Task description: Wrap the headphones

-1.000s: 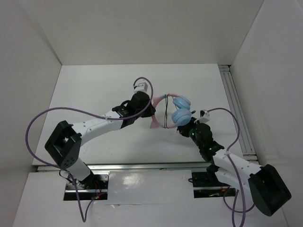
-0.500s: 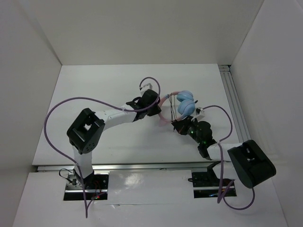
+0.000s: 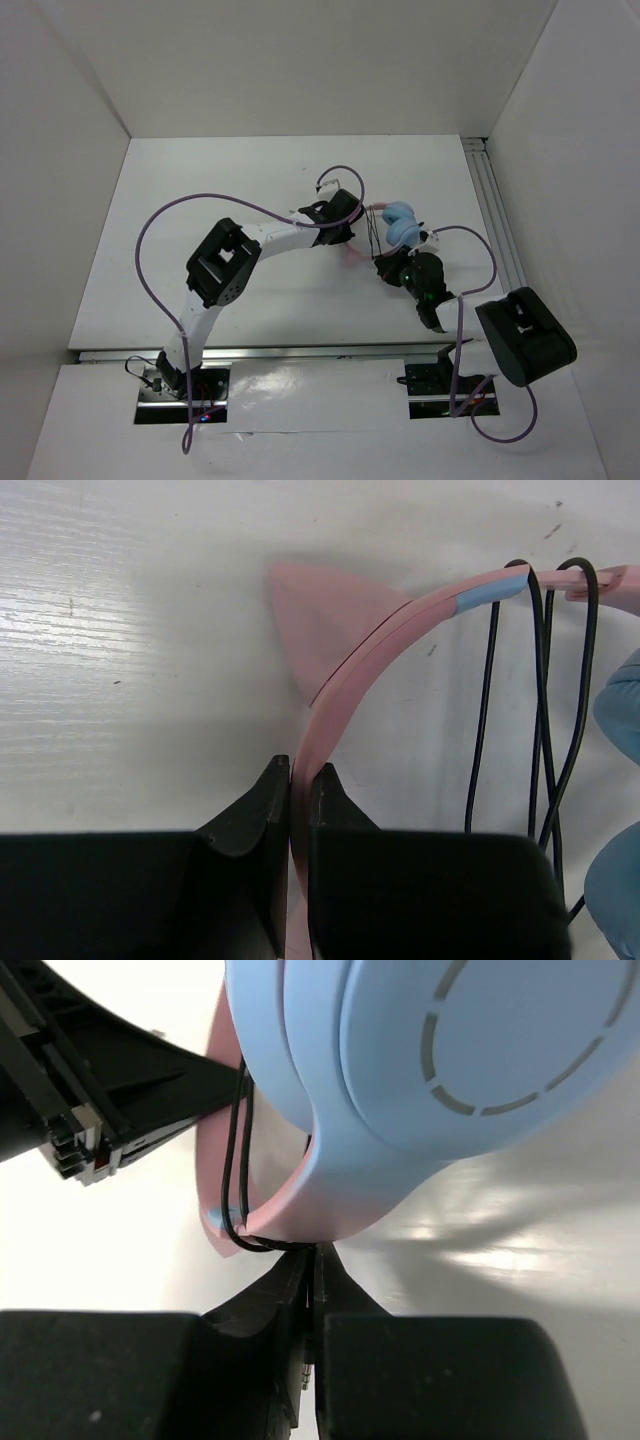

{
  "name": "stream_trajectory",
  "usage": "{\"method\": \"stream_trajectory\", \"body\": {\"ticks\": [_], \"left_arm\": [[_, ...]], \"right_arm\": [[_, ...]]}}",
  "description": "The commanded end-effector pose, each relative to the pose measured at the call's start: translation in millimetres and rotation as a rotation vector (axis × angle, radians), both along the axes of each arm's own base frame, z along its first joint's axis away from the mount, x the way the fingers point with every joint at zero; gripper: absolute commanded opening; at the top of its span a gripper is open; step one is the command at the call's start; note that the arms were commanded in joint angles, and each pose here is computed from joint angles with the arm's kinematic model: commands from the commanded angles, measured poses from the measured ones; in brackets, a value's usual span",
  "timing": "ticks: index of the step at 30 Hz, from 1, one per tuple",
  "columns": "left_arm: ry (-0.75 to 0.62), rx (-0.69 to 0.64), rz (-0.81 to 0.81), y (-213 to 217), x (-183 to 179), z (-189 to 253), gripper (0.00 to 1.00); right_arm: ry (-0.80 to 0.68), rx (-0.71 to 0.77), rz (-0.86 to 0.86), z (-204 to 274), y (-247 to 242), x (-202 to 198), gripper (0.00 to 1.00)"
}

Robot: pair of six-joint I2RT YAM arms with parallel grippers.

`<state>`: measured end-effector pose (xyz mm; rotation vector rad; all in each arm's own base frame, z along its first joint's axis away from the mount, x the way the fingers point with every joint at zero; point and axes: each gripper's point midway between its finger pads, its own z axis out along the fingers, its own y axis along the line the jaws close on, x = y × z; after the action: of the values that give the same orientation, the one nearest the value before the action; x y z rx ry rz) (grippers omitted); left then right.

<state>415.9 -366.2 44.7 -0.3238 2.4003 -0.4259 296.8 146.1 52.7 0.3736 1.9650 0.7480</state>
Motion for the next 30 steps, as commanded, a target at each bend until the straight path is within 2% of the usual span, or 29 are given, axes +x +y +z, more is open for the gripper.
{"method": "stream_trajectory", "body": {"ticks": [1, 3, 7, 8, 12, 15, 18, 19, 21, 22, 23, 26, 27, 28, 30], "left_arm": [[-0.142, 0.006, 0.102, 5.1, 39.9, 23.9, 0.0], [-0.134, 0.015, 0.102, 2.8, 42.3, 16.8, 0.0], [-0.127, 0.031, 0.095, -1.7, 47.5, 6.0, 0.0], [-0.114, 0.044, 0.094, -0.1, 45.8, -0.6, 0.0], [-0.126, 0.041, 0.078, -12.9, 51.9, 3.6, 0.0], [-0.133, 0.057, 0.051, -21.0, 53.2, 5.8, 0.0], [-0.133, 0.063, -0.003, -32.8, 58.9, 1.9, 0.0], [-0.118, 0.057, -0.021, -33.4, 61.7, -0.4, 0.0], [-0.115, 0.069, -0.04, -36.1, 70.7, -7.0, 0.0], [-0.116, 0.066, -0.058, -40.3, 72.3, -8.2, 0.0], [-0.108, 0.063, -0.055, -37.7, 76.7, -10.5, 0.0], [-0.118, 0.077, -0.062, -39.0, 88.1, -17.5, 0.0], [-0.123, 0.081, -0.058, -35.5, 94.9, -19.1, 0.0], [-0.138, 0.06, -0.062, -42.1, 100.2, -10.8, 0.0], [-0.132, 0.066, -0.054, -41.3, 108.6, -21.1, 0.0]], "right_arm": [[0.031, -0.005, -0.031, -2.6, 0.8, 5.2, 0.09], [0.052, -0.023, -0.025, -9.4, -0.4, 6.5, 0.13], [0.084, -0.006, 0.032, -14.3, 10.1, 7.7, 0.31], [0.097, 0.003, 0.063, -16.6, 14.9, 3.8, 0.39], [0.143, -0.013, 0.108, -25.9, 17.8, -1.6, 0.45], [0.161, -0.038, 0.106, -25.5, 17.7, -14.6, 0.55], [0.149, -0.084, 0.068, -12.3, 12.6, -24.8, 0.62], [0.144, -0.092, 0.051, -3.3, 9.3, -31.7, 0.67], [0.12, -0.11, 0.009, 9.5, 7.1, -37.2, 0.69], [0.059, -0.081, -0.012, 33.7, 6.4, -36.8, 0.69], [0.087, -0.104, -0.031, 33.3, 0.3, -44.6, 0.72], [0.028, -0.083, -0.093, 63.5, -12.9, -54.2, 0.77], [0.023, -0.077, -0.095, 66.4, -14.1, -58.6, 0.86], [0.0, -0.075, -0.116, 76.4, -18.2, -59.1, 0.86], [-0.016, -0.068, -0.13, 84.8, -24.5, -63.9, 0.89]]}}
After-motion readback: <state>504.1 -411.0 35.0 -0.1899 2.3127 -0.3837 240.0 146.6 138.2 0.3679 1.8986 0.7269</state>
